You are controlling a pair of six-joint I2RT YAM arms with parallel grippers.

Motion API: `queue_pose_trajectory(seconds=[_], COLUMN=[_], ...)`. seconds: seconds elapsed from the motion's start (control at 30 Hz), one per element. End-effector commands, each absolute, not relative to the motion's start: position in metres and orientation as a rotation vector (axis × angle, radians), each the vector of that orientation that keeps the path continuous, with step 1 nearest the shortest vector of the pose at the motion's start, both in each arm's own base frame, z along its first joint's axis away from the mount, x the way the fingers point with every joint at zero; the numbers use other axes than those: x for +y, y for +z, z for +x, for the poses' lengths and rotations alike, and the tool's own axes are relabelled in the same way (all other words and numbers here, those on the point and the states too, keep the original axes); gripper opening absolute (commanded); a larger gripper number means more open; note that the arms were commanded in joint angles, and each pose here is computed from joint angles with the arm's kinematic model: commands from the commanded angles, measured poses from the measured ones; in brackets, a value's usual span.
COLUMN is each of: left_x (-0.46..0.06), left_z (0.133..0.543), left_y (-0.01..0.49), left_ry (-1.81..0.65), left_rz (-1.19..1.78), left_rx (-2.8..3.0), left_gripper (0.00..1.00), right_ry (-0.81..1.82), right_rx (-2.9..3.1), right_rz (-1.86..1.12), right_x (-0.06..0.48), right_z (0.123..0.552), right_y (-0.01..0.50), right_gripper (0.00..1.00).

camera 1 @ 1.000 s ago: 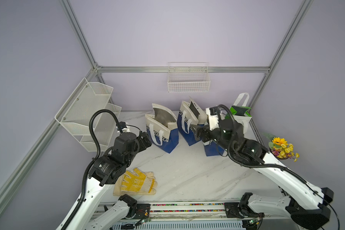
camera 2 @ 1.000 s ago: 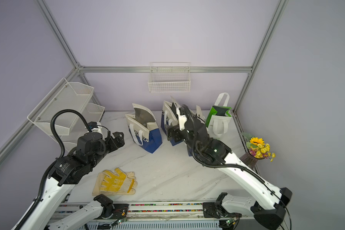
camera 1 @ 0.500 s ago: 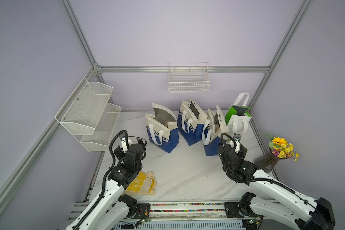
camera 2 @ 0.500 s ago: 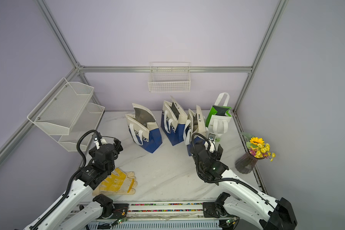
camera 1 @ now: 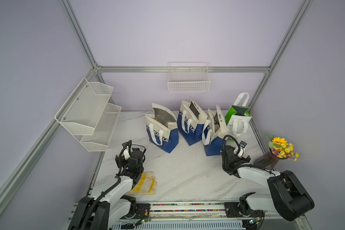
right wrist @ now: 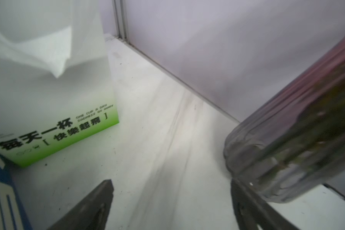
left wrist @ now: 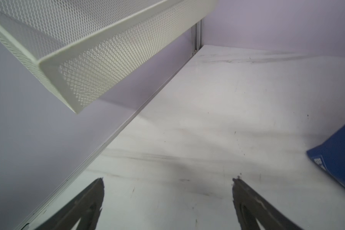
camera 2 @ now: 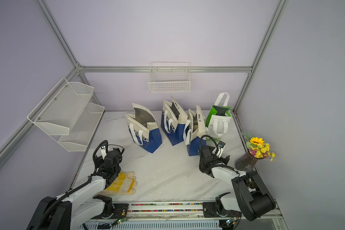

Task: Open the takeout bag
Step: Reset both arms

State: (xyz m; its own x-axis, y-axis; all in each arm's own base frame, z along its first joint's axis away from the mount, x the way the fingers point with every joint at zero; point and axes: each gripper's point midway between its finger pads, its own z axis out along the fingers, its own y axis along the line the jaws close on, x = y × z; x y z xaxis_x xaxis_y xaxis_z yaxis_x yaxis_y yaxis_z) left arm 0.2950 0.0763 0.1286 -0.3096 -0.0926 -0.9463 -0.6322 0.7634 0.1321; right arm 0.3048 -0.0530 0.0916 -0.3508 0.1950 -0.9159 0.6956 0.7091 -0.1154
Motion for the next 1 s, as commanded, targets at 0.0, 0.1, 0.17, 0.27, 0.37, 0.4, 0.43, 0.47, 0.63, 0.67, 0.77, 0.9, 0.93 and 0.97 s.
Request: queue_pose_trajectory(seconds=[0.0, 0.1, 0.17, 0.27, 0.37, 0.4, 0.43, 0.47, 0.63, 0.67, 0.77, 0.9, 0.93, 0.97], left_x=[0.081, 0.083, 0.086, 0.083, 0.073, 0.071, 0.068, 0.064, 0.058, 0.059, 0.057, 0.053, 0.053, 0.051], left_z=[0.314, 0.324, 0.33, 0.342, 0.363, 0.371, 0.375, 0.378, 0.386, 0.389, 0.389, 0.393, 0.393, 0.393], left_y=[0.145, 0.149, 0.152, 0.155, 0.149, 0.147, 0.142, 0.135, 0.113, 0.114, 0.117, 0.116, 0.116, 0.116], left_ry=[0.496, 0.46, 0.472, 0.432, 0.341, 0.307, 0.277, 0.267, 0.269, 0.268, 0.279, 0.28, 0.281, 0.275], left_rz=[-0.595, -0.569, -0.525, -0.458, -0.371, -0.355, -0.352, -0.32, -0.288, -0.292, -0.265, -0.235, -0.236, -0.213], left_rx=[1.725, 1.693, 1.677, 1.649, 1.718, 1.742, 1.752, 1.749, 1.796, 1.81, 1.758, 1.78, 1.78, 1.783], left_gripper=[1.0, 1.0, 1.0, 1.0, 1.0, 1.0, 1.0, 1.0, 1.0, 1.0, 1.0, 1.0, 1.0, 1.0], right_ry=[-0.329, -0.281, -0.241, -0.119, -0.032, -0.003, 0.052, 0.067, 0.047, 0.031, 0.017, 0.017, 0.016, 0.019], right_rx=[1.773, 1.767, 1.759, 1.725, 1.692, 1.699, 1.767, 1.73, 1.765, 1.776, 1.761, 1.764, 1.758, 1.753], right_rz=[0.565, 0.519, 0.477, 0.413, 0.368, 0.294, 0.176, 0.155, 0.167, 0.175, 0.18, 0.17, 0.166, 0.166], right_x=[-0.035, -0.048, -0.051, -0.051, -0.052, -0.043, -0.023, -0.019, -0.019, -0.02, -0.02, -0.019, -0.018, -0.018], right_z=[0.359, 0.372, 0.382, 0.399, 0.41, 0.417, 0.423, 0.429, 0.428, 0.43, 0.428, 0.43, 0.429, 0.43], right_y=[0.135, 0.129, 0.129, 0.13, 0.12, 0.117, 0.103, 0.103, 0.1, 0.098, 0.101, 0.101, 0.101, 0.101], right_gripper=[0.97, 0.97, 0.97, 0.97, 0.97, 0.97, 0.97, 0.97, 0.97, 0.97, 0.97, 0.97, 0.97, 0.97])
